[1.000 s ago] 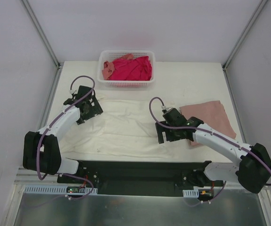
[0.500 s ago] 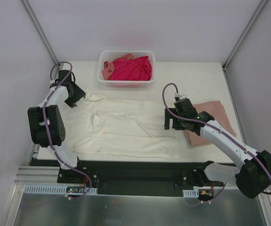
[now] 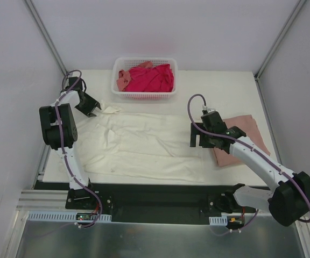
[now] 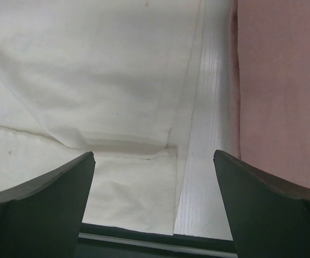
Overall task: Fold and stack the t-shirts
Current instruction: Fold the tshirt
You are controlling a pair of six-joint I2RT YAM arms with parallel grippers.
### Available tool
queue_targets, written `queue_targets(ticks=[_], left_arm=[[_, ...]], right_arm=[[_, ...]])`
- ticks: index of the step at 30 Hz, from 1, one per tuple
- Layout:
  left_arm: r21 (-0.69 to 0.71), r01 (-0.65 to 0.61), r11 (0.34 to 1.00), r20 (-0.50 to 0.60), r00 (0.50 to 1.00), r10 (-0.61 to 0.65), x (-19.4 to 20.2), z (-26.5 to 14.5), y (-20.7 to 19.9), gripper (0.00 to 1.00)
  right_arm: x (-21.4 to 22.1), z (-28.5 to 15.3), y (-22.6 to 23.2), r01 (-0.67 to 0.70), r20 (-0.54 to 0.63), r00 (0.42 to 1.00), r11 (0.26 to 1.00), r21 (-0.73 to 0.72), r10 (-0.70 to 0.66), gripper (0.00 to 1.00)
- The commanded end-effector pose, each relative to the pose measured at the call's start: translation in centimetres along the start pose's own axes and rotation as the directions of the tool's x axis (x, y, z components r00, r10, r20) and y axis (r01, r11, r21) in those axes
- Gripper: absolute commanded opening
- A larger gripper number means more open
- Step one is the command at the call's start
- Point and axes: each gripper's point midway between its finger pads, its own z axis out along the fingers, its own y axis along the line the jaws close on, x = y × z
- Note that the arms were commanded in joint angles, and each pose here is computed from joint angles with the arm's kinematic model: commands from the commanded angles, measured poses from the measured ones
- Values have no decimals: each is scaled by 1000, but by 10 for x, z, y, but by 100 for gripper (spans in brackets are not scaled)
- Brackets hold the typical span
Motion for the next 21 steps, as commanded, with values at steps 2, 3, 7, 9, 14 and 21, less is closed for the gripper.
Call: queue_targets(ticks=[2,3,7,9,14,21], left_arm=[[58,13,998,-16,1000,-12,-6,-2,-18,42],[58,13,998,-18,1000,-12,-5,-2,-18,42],[75,13,997,-23,1000,-12,-1,-12,-19,44],[80,8,997,-21,1000,-6,2,-18,-19,46],[109,-18,994,-11,1000,20,6,-33,-25,49],[144,-28,989,-73,997,38,21,-24,-40,47]], right_arm=[[-13,-3,1,-1,21,1000,1000,6,0,97],[-12,-2,2,1,14,1000,1000,5,-1,97],[-11,0,0,1,9,1000,1000,10,-1,97],[-11,0,-1,0,9,1000,1000,14,0,97],[-10,3,0,4,-2,1000,1000,16,-4,97],[-8,7,1,1,-19,1000,1000,13,0,97]])
